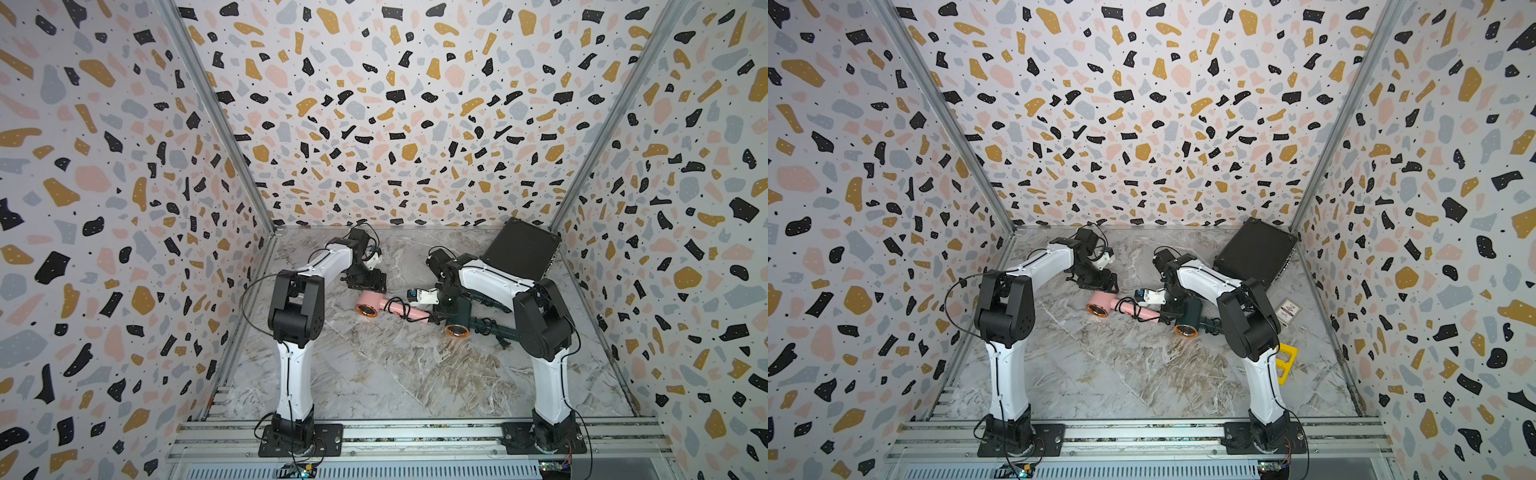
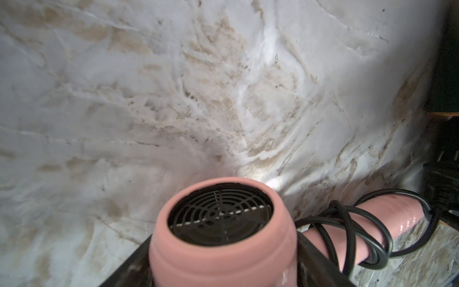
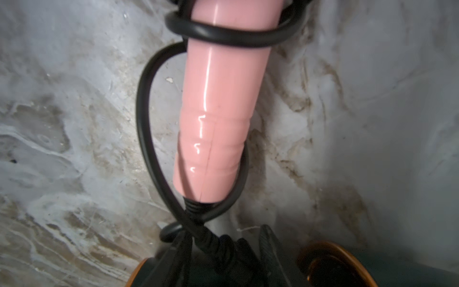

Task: Wrap the cord around the hair dryer
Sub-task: Wrap the power cord around the hair dryer.

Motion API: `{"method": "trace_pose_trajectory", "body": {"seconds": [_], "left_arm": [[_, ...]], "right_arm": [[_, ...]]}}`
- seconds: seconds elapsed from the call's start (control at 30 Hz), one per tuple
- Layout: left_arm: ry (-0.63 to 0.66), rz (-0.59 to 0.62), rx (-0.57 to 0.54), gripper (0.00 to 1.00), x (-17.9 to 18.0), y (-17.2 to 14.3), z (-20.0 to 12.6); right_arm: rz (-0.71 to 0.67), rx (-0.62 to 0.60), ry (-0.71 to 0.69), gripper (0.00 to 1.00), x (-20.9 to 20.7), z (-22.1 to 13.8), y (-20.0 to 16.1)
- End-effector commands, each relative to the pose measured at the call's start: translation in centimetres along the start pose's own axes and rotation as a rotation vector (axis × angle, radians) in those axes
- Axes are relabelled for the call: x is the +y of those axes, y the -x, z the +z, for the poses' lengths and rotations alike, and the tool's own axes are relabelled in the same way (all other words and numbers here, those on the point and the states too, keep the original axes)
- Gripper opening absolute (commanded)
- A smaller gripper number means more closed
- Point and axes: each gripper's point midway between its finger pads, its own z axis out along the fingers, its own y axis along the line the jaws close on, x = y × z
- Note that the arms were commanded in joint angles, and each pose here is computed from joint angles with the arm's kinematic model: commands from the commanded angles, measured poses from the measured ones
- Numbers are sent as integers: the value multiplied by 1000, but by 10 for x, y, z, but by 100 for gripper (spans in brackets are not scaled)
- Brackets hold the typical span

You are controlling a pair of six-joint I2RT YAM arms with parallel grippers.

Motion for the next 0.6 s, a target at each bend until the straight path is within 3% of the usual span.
{"method": "trace_pose_trajectory", "body": {"seconds": [0.0,0.3,0.43,0.57], "left_arm": [[29,30,7,85,2,5,-1],[1,19,39,77,0,0,18],[3,15,64,64,3,-5,29],[14,14,72,55,7,-8,35]], "right_arm": [[-8,5,16,46,3,-5,3],[23,-12,15,33,3,2,5],[45,-16,3,18,2,-4,6],[54,-15,-13,16,1,-9,5]]}}
